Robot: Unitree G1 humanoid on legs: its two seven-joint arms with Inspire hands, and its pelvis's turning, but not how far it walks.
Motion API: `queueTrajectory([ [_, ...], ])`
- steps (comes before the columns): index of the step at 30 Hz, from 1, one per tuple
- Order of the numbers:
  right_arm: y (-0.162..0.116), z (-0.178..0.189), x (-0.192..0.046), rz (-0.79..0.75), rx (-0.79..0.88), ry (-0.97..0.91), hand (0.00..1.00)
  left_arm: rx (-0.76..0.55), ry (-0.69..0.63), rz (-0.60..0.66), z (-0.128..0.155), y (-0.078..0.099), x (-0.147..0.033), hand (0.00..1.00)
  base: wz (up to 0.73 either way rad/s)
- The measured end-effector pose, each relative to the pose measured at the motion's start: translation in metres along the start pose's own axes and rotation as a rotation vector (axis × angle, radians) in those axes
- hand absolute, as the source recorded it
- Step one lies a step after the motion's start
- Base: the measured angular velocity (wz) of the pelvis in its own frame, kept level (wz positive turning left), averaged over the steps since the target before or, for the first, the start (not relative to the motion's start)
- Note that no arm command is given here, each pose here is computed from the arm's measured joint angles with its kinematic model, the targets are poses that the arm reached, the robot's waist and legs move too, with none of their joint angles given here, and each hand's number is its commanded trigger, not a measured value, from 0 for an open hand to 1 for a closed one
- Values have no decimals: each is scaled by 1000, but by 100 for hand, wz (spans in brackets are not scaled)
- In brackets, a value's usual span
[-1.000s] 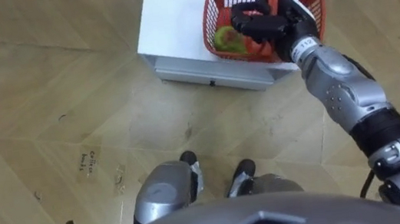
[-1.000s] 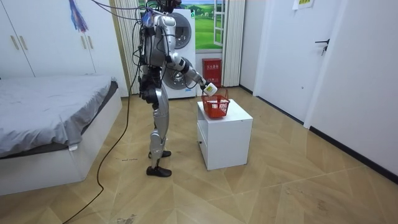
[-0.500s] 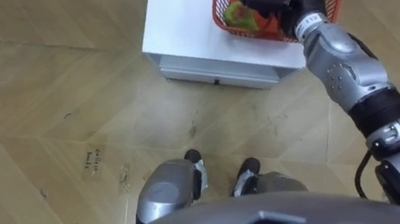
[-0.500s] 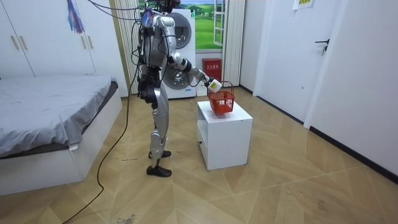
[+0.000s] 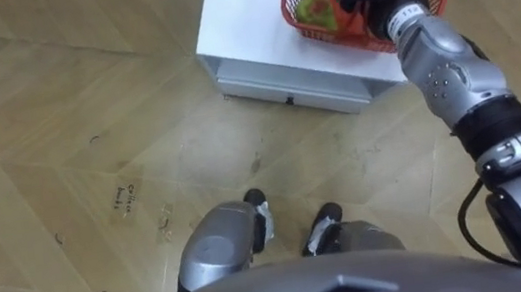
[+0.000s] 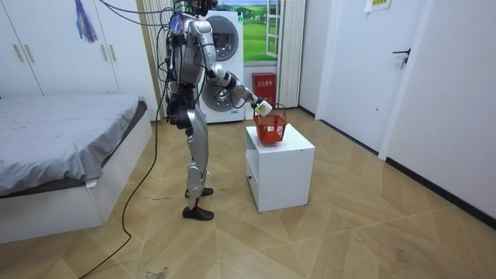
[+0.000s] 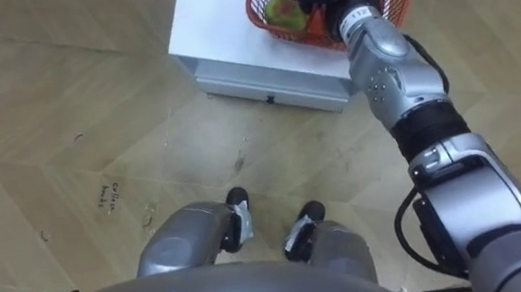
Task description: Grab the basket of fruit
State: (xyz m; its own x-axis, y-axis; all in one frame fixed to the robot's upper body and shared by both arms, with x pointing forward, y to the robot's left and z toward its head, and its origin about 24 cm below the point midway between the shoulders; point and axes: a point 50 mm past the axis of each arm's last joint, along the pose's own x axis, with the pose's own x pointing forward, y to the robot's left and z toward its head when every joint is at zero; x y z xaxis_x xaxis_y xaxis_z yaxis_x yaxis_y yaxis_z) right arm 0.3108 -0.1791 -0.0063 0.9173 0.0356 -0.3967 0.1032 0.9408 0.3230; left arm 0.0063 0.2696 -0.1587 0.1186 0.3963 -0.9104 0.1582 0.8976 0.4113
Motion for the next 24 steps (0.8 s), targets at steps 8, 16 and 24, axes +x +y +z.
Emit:
queueTrajectory([
  [8,-1,-1,0,-2,14,7,59,0,-1,1,0,0,0,0,0],
  [16,-6,-3,0,-23,25,15,0,0,-2,2,1,0,0,0,2],
  [24,-10,-1,0,-39,51,5,0,-1,-4,2,1,0,0,0,0],
])
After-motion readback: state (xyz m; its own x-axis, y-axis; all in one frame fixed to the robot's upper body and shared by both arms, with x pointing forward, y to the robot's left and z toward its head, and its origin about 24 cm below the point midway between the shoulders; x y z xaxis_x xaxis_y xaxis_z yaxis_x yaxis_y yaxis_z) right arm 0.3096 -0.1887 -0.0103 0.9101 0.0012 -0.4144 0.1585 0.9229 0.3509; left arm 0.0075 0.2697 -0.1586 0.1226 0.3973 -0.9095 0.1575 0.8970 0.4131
